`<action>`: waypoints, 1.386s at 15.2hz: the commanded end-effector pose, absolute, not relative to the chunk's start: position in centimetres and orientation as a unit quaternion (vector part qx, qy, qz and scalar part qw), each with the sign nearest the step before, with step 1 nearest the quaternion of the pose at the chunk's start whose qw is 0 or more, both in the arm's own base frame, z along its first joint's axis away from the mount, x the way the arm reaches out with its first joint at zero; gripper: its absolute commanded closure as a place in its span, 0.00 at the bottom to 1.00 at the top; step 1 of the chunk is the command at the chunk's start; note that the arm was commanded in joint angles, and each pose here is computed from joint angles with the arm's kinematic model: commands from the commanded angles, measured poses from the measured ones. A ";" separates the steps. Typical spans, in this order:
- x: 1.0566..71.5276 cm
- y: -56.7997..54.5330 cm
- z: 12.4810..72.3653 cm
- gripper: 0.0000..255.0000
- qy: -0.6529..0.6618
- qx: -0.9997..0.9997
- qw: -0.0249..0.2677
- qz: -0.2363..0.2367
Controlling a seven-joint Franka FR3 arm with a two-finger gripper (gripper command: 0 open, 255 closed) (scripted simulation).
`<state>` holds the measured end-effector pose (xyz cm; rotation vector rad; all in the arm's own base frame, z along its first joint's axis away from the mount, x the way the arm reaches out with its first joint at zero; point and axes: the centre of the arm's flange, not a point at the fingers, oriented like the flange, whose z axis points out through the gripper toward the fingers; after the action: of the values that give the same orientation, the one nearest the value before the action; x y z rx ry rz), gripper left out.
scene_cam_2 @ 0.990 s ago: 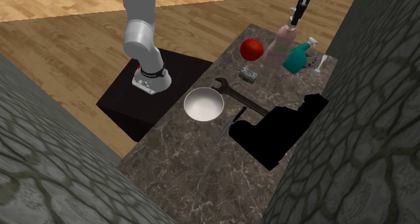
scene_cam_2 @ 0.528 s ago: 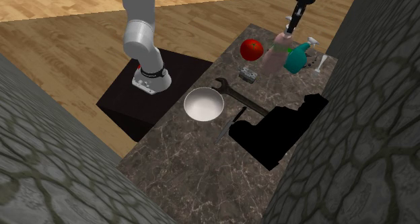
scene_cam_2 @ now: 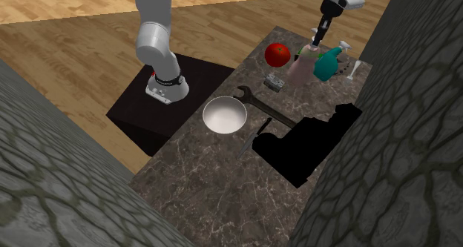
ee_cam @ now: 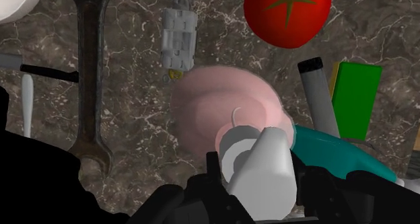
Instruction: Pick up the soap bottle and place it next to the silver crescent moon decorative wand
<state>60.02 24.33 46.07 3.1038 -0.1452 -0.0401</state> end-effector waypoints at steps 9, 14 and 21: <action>60.0 24.3 45.5 0.00 -0.047 0.999 0.017 -0.012; 60.0 24.3 45.5 0.00 -0.047 0.999 0.017 -0.012; 60.1 24.4 50.5 0.00 -0.047 0.999 0.017 -0.012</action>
<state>60.09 24.38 50.41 3.1049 -0.1452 -0.0372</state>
